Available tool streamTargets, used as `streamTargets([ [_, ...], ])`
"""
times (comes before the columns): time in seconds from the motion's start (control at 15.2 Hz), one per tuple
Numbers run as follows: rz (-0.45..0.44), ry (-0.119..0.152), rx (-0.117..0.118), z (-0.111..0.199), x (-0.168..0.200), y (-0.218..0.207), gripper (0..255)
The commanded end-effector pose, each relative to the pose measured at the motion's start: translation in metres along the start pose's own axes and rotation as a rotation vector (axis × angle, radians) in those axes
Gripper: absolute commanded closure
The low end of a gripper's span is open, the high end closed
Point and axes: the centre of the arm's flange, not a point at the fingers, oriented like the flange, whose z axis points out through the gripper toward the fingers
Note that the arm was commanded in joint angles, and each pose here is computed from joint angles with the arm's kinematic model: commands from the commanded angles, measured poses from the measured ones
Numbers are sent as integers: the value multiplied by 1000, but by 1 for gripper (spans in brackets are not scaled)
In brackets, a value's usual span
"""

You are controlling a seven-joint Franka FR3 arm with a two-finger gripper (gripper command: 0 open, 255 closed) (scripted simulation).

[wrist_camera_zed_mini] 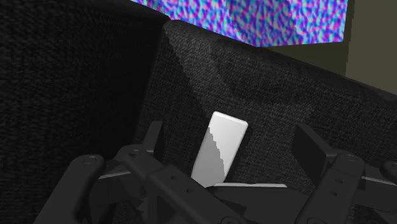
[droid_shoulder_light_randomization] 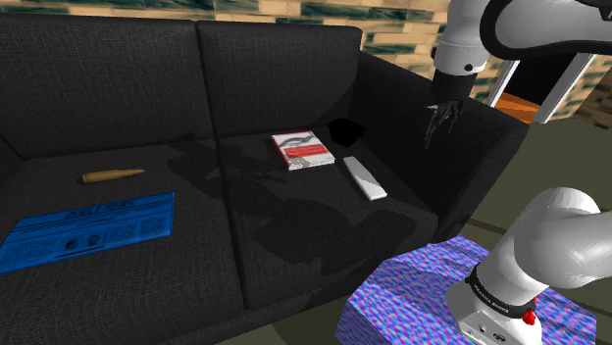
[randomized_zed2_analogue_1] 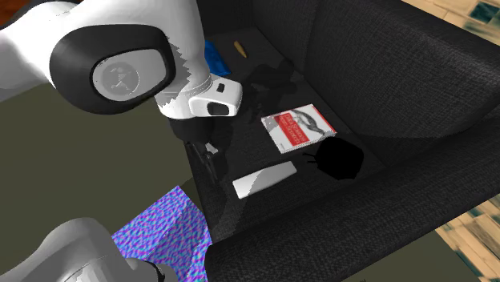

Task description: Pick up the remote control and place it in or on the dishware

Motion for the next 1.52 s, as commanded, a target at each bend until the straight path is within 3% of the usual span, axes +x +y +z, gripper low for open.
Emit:
streamTargets([
  [0.0, 0, 0, 0, 0, 0, 0, 0],
  [1.32, 291, 90, 80, 188, 170, 1, 0],
  [1.45, 292, 90, 80, 194, 172, 1, 0],
])
